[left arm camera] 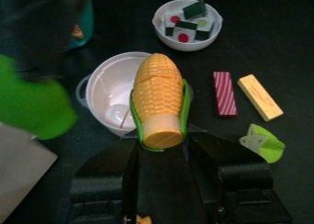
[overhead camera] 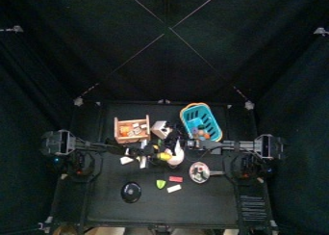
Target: Remove corn husk
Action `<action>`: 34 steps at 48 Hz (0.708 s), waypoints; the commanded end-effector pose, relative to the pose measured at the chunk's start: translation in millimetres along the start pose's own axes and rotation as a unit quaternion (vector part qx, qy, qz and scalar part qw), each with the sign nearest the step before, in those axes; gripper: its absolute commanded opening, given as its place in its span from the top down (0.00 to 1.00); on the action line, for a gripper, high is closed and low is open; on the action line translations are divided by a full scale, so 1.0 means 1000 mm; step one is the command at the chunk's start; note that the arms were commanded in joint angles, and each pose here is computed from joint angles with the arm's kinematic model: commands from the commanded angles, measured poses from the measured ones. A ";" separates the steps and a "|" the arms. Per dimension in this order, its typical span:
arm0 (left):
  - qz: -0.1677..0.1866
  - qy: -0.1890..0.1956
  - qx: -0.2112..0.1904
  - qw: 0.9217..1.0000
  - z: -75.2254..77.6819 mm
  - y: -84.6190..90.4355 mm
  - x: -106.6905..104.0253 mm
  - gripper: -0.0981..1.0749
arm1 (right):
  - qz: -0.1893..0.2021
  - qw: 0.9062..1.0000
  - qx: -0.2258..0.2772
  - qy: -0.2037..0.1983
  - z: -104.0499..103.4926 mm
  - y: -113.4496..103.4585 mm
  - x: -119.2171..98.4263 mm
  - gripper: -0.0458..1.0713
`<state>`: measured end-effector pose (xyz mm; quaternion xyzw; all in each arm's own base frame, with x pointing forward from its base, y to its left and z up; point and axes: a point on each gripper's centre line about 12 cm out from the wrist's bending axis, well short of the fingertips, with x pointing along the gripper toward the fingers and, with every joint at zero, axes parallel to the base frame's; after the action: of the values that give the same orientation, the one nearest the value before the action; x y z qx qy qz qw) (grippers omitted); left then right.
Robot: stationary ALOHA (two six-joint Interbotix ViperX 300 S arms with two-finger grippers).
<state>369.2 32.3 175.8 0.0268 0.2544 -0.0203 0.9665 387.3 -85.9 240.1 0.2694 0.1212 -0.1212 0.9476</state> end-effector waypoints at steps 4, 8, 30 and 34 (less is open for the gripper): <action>0.001 -0.009 0.001 1.000 0.006 0.001 -0.001 0.39 | 0.012 1.000 -0.001 -0.022 0.013 0.007 -0.009 0.71; 0.001 -0.009 0.001 1.000 0.005 0.002 -0.002 0.39 | 0.010 1.000 -0.001 -0.020 0.011 0.006 -0.012 0.71; 0.002 -0.007 0.000 1.000 0.003 0.002 -0.004 0.39 | 0.009 1.000 0.001 -0.018 0.008 0.004 -0.015 0.71; 0.002 -0.006 0.000 1.000 0.002 0.001 -0.005 0.39 | 0.008 1.000 0.001 -0.017 0.008 0.005 -0.017 0.71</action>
<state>364.7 32.9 170.9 0.0245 0.2618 -0.0190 0.9646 376.9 -84.1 235.9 0.2722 0.1264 -0.1240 0.9458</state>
